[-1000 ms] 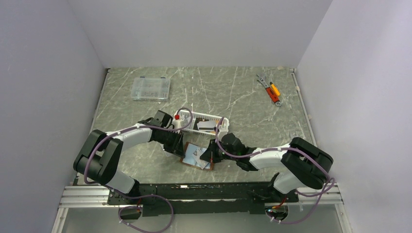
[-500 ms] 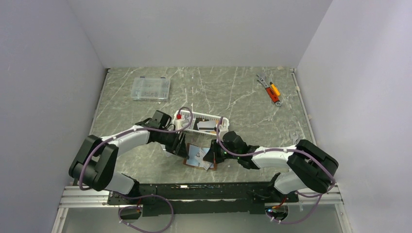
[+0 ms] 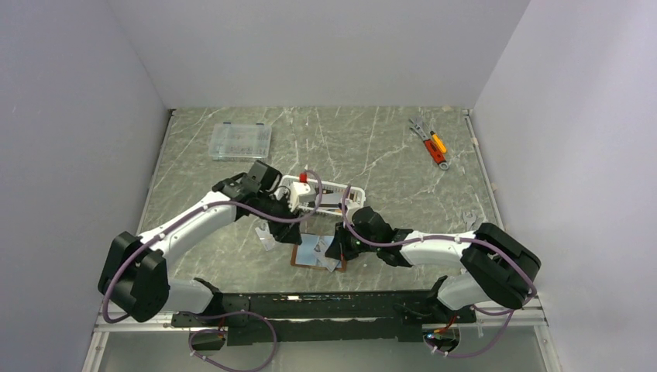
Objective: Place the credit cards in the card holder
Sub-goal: Insert the credit card into the card holder.
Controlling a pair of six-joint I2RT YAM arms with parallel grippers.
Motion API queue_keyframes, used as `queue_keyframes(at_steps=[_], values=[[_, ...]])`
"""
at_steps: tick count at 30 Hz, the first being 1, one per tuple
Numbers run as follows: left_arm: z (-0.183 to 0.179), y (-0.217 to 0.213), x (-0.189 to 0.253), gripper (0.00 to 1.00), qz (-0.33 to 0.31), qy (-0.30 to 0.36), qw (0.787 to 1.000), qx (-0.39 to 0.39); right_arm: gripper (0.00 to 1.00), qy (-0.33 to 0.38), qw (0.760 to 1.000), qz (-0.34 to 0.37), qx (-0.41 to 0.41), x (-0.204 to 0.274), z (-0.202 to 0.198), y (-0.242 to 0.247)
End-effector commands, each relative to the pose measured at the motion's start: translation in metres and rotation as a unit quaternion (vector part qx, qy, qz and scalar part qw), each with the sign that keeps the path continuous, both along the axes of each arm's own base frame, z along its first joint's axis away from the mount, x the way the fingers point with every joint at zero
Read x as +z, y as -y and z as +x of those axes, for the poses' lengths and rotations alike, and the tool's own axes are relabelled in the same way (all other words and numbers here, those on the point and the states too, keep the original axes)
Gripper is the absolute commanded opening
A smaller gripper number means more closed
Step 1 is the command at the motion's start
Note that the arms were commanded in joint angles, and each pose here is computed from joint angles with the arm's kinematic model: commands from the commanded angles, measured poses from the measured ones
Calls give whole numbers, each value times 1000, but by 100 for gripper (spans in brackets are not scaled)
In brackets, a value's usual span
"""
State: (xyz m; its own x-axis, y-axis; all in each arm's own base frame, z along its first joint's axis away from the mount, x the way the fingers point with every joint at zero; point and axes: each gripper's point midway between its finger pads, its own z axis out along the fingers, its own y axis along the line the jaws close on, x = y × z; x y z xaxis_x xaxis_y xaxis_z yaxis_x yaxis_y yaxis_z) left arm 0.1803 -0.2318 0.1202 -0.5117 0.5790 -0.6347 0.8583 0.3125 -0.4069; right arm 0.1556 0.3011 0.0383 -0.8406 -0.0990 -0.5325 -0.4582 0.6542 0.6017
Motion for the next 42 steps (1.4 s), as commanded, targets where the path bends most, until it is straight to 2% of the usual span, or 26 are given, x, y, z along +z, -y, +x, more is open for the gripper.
queue_keyframes(at_steps=[1,8,12,14,21,28,42], values=[[-4,8,-6,48,26,137,982,-129,0,4,1000,-25,-8,1,3,7],[-4,5,-65,41,122,245,929,-249,0,-9,1000,-4,-29,6,3,7],[-5,-5,-85,36,153,285,902,-287,0,-10,1000,2,-24,9,0,7],[-6,-6,-89,34,158,294,896,-294,0,-12,1000,1,-22,8,1,9],[-23,4,-94,27,153,276,900,-302,0,-19,998,4,-61,10,12,19],[-55,6,-103,20,150,238,905,-318,0,-23,993,20,-114,12,17,27],[-56,5,-104,10,164,234,910,-299,0,6,981,114,-156,42,30,21]])
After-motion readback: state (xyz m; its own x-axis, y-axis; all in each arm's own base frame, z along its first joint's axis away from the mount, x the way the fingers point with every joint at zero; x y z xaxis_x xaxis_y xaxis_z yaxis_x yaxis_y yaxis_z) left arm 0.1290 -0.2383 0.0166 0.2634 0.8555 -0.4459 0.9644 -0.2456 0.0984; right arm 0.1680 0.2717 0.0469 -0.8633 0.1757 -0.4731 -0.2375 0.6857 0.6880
